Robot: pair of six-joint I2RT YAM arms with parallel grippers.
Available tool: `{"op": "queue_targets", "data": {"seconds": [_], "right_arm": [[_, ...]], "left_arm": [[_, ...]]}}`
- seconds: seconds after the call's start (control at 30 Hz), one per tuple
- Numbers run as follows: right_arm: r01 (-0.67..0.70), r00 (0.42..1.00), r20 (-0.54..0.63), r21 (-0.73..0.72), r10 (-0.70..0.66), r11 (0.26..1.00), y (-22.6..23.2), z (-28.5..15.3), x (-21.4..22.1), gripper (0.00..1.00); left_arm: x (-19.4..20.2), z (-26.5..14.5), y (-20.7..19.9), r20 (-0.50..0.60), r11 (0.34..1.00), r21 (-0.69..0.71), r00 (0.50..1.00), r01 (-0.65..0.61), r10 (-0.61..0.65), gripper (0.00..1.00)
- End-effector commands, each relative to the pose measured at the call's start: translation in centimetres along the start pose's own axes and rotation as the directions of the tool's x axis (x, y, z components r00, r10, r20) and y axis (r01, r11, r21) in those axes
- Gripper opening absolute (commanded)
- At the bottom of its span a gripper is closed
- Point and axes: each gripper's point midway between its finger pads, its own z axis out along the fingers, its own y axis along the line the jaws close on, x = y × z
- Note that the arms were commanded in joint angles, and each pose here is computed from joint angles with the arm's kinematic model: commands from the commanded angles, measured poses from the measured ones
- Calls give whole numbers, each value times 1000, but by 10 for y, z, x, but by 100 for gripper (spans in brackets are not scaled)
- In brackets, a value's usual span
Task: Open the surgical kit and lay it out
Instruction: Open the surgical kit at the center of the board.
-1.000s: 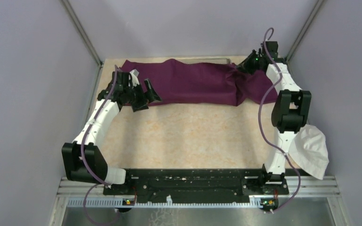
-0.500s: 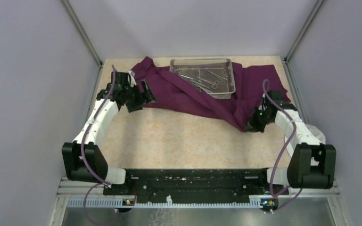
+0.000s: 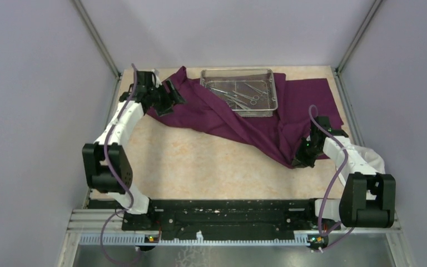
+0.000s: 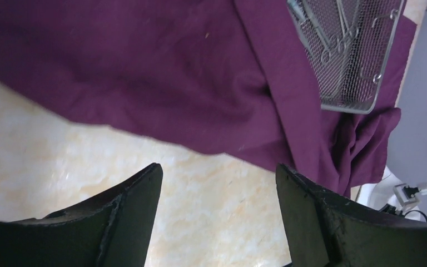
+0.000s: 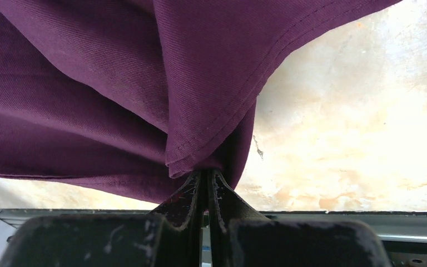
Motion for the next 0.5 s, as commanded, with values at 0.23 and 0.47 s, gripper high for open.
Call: {"op": "queue_targets", "data": {"seconds": [0.23, 0.47], "right_arm": [[63, 997, 41, -48, -61, 997, 13, -11, -13, 0], [76, 996, 44, -51, -74, 996, 14, -15, -13, 0]], "left_arm": [[-97, 89, -53, 348, 963, 267, 935, -28, -69, 74], [-126, 147, -49, 399, 963, 269, 907, 22, -132, 68]]}}
